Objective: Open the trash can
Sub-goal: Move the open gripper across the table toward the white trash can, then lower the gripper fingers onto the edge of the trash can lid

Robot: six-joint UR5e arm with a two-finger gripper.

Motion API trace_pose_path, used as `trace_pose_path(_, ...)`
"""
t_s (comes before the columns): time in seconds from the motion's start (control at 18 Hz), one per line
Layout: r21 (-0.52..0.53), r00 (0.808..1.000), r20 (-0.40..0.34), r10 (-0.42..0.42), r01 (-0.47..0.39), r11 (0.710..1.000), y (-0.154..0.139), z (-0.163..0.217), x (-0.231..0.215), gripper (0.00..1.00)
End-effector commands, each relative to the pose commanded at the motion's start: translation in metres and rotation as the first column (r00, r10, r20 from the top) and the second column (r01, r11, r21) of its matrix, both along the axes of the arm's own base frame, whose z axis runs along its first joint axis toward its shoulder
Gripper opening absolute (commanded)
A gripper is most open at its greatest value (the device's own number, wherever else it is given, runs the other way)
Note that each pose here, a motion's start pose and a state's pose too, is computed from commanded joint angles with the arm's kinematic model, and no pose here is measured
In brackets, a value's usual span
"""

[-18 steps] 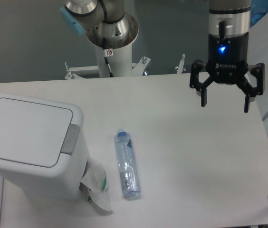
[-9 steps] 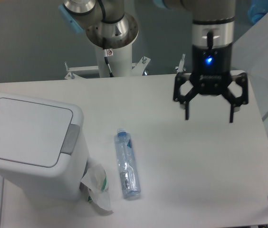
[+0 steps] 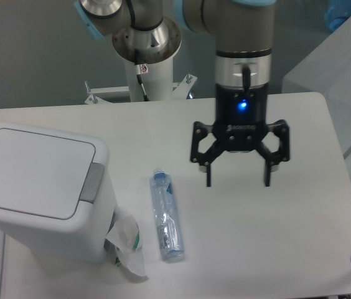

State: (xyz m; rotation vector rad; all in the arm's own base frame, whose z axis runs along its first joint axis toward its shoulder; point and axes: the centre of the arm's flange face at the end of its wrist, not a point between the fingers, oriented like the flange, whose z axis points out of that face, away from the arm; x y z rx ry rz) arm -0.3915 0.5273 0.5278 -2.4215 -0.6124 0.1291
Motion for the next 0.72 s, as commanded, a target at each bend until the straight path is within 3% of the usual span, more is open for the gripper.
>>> trace_pose_path(0.28,0.026,0.986,0.137,0.097,-0.101,0.995,0.026,-0.01,0.04,1.0)
trace_pose_path(0.72,-0.02,0.981,0.185,0.049,-0.046,0.999,0.039,-0.042,0.085,1.0)
